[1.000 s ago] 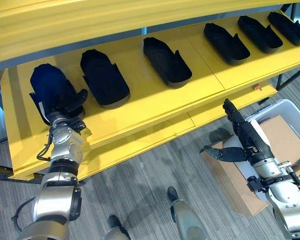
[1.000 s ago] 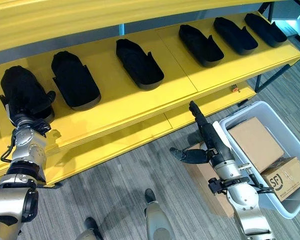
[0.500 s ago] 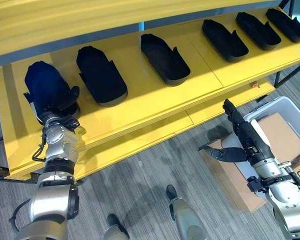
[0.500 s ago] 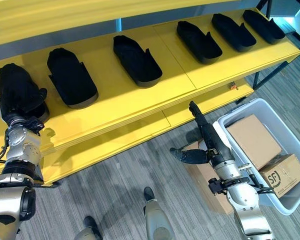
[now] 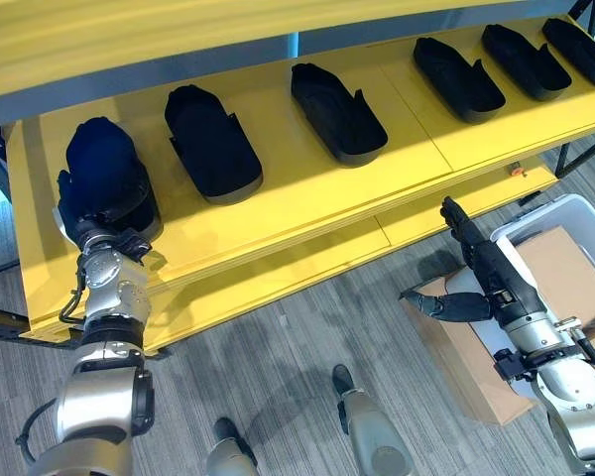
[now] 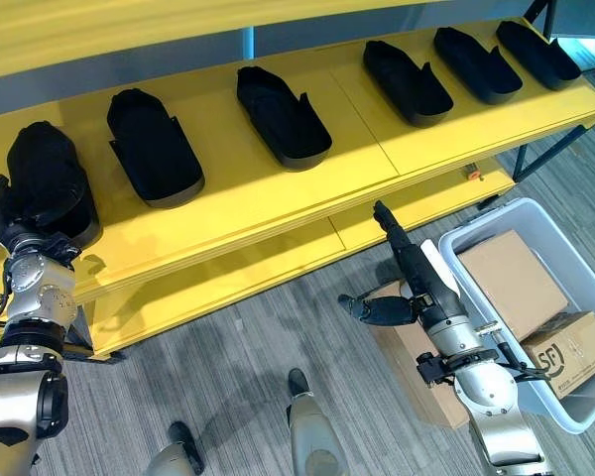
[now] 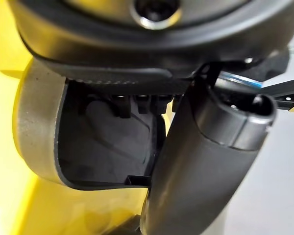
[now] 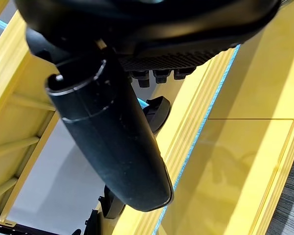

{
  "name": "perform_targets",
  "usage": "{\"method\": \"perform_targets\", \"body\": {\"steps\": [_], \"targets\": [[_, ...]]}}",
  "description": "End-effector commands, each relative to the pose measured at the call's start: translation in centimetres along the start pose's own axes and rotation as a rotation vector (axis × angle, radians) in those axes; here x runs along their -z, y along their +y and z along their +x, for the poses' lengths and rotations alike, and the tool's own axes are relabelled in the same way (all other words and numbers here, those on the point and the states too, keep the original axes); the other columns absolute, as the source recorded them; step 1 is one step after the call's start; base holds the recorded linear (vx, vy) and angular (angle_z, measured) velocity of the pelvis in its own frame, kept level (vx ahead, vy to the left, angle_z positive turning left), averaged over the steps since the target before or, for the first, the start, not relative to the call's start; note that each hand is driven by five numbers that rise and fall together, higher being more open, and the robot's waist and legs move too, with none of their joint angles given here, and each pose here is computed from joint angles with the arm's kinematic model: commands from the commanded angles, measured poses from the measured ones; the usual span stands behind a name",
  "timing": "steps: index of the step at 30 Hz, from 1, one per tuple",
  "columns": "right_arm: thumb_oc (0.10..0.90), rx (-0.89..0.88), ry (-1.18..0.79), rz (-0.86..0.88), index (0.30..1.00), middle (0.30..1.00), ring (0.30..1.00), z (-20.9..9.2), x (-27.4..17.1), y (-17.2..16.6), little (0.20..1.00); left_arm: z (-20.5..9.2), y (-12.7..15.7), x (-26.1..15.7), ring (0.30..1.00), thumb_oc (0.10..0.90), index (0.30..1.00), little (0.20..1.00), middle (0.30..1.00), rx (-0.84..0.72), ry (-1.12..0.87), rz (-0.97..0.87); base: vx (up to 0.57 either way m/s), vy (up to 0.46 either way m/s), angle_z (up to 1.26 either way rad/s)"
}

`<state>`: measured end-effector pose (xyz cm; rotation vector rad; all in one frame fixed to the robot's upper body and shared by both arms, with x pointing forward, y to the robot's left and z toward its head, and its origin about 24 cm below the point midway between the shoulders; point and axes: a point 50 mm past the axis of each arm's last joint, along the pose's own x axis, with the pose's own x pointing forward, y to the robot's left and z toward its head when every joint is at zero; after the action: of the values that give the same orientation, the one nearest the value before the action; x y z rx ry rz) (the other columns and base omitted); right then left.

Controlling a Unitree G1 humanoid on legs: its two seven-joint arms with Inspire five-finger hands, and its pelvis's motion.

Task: Move parts from the plastic box to the shelf.

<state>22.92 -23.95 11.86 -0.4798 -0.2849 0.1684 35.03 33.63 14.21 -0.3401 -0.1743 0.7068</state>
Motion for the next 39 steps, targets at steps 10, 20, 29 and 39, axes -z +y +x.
{"method": "perform_targets", "body": {"steps": [10,20,29,39], "targets": [[0.9,0.079,-0.243,-0.048,1.0,1.0,1.0,0.6,-4.2,-2.4,1.0,1.1,3.0,-4.4,1.0,0.9,1.0,1.0,1.0,-0.058,-0.176,0.049,0.0,0.0,0.0],[0.9,0.077,-0.242,-0.051,1.0,1.0,1.0,0.5,-4.2,-2.3,1.0,1.0,3.3,-4.4,1.0,0.9,1.0,1.0,1.0,-0.084,-0.179,0.026,0.0,0.0,0.0],[0.9,0.075,-0.242,-0.058,1.0,1.0,1.0,0.4,-4.2,-2.3,1.0,0.9,3.8,-4.5,1.0,0.9,1.0,1.0,1.0,-0.105,-0.187,0.005,0.0,0.0,0.0],[0.9,0.069,-0.241,-0.059,1.0,1.0,1.0,0.4,-4.2,-2.3,1.0,0.9,4.8,-4.6,1.0,0.9,1.0,1.0,1.0,-0.143,-0.192,-0.02,0.0,0.0,0.0]]}}
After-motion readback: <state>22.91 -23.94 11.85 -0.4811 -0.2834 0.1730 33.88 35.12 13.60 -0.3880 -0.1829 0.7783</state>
